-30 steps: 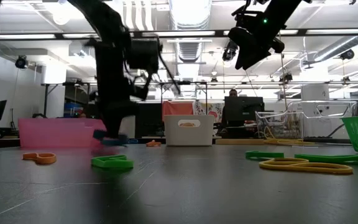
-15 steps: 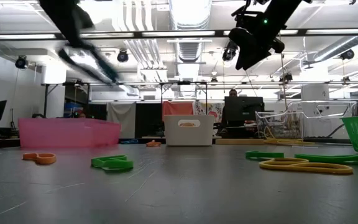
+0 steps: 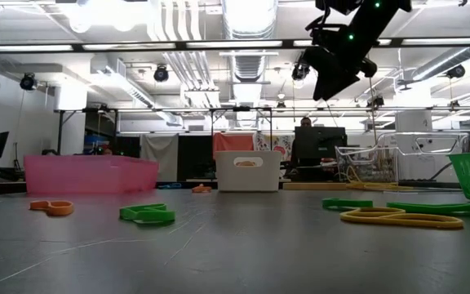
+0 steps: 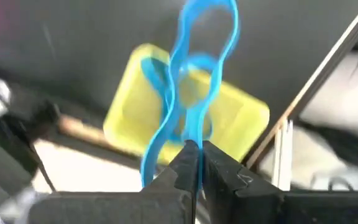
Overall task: Sort rubber bands into baskets
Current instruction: Put the blue rubber band into the yellow bin
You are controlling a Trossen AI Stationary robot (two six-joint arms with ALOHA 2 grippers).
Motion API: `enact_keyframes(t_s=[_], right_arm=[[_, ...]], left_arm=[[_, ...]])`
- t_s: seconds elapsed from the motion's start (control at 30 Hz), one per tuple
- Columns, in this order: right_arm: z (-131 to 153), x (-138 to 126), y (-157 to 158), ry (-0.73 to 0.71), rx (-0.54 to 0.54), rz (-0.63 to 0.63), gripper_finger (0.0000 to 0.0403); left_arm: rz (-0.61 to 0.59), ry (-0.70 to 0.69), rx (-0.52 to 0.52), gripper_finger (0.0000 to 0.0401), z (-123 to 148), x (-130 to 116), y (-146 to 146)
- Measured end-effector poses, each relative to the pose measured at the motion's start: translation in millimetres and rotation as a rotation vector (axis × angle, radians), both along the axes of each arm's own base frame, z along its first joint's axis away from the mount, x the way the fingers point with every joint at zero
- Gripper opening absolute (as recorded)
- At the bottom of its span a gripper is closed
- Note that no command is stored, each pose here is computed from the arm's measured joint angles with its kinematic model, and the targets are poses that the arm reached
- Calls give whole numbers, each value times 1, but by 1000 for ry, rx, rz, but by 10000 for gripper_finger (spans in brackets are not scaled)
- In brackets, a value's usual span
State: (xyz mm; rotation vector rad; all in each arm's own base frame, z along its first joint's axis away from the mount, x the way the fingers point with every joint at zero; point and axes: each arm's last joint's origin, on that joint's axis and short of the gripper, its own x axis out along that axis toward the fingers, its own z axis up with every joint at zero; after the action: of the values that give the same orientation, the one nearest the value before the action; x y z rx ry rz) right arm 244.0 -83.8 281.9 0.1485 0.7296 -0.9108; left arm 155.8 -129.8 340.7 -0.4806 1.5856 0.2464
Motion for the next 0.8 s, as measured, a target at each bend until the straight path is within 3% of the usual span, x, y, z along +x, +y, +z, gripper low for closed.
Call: enact_keyframes(t_s=[0.33,0.57,0.8], right_arm=[[-1,0,0,-5,6,-8,143],[-1,0,0,-7,7,-10,144],[-1,0,0,-16,11,-17,148]], left_arm=[[24,341,-81,0,-52,-18,-8],[-25,263,-143,0,-79,-11,-13],[20,228,-81,31,-86,-6,-14]])
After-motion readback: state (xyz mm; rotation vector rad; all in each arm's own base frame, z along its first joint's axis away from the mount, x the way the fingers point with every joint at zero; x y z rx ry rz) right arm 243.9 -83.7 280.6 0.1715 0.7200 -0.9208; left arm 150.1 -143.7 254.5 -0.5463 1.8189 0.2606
